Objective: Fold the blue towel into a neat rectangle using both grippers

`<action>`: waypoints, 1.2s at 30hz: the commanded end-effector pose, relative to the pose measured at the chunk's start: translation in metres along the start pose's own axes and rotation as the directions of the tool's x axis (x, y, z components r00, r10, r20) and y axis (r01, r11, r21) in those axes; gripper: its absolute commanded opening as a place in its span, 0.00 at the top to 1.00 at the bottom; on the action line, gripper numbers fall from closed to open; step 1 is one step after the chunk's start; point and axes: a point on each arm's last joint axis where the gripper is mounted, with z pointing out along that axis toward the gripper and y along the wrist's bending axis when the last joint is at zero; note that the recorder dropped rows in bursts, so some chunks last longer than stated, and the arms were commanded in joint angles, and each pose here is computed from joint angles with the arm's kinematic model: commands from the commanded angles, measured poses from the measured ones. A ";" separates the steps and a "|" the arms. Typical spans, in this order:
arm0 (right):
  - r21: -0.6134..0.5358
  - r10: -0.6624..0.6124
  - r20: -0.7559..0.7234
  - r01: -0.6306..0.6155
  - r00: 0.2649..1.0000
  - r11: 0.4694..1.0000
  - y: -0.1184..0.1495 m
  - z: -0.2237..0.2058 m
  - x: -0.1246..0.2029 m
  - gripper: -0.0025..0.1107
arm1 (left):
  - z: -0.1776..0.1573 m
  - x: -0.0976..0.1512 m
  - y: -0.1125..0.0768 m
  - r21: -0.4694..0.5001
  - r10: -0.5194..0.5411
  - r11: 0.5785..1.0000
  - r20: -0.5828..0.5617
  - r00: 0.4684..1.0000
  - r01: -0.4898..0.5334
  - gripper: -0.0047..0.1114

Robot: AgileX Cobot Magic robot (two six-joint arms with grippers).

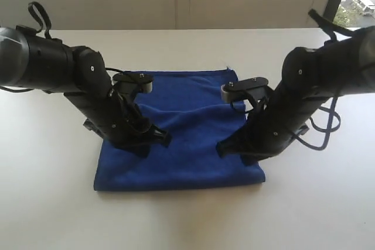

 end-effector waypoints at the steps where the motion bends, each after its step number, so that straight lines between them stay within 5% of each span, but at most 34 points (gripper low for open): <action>1: 0.007 0.010 -0.037 -0.010 0.999 1.000 -0.002 0.009 0.018 0.98 | 0.017 0.023 0.004 -0.009 -0.047 0.999 -0.114 0.992 0.046 0.96; 12: -0.030 0.035 -0.195 -0.042 0.980 0.999 0.002 0.006 0.046 0.98 | 0.021 0.045 0.007 -0.011 -0.076 0.997 -0.233 0.970 0.075 0.96; 18: -0.024 0.023 -0.003 -0.023 1.000 0.999 0.005 -0.024 0.033 0.98 | -0.009 0.027 0.001 0.000 -0.022 1.000 -0.024 0.999 0.022 0.96; 24: -0.012 0.044 0.129 -0.043 0.991 0.999 0.005 -0.035 0.024 0.98 | -0.033 0.003 -0.002 -0.012 -0.009 1.000 0.224 0.975 0.012 0.96; 36: 0.001 0.098 0.285 -0.103 0.954 0.995 -0.022 -0.053 -0.044 0.98 | -0.042 -0.022 -0.022 0.044 0.029 0.998 0.167 0.986 -0.037 0.96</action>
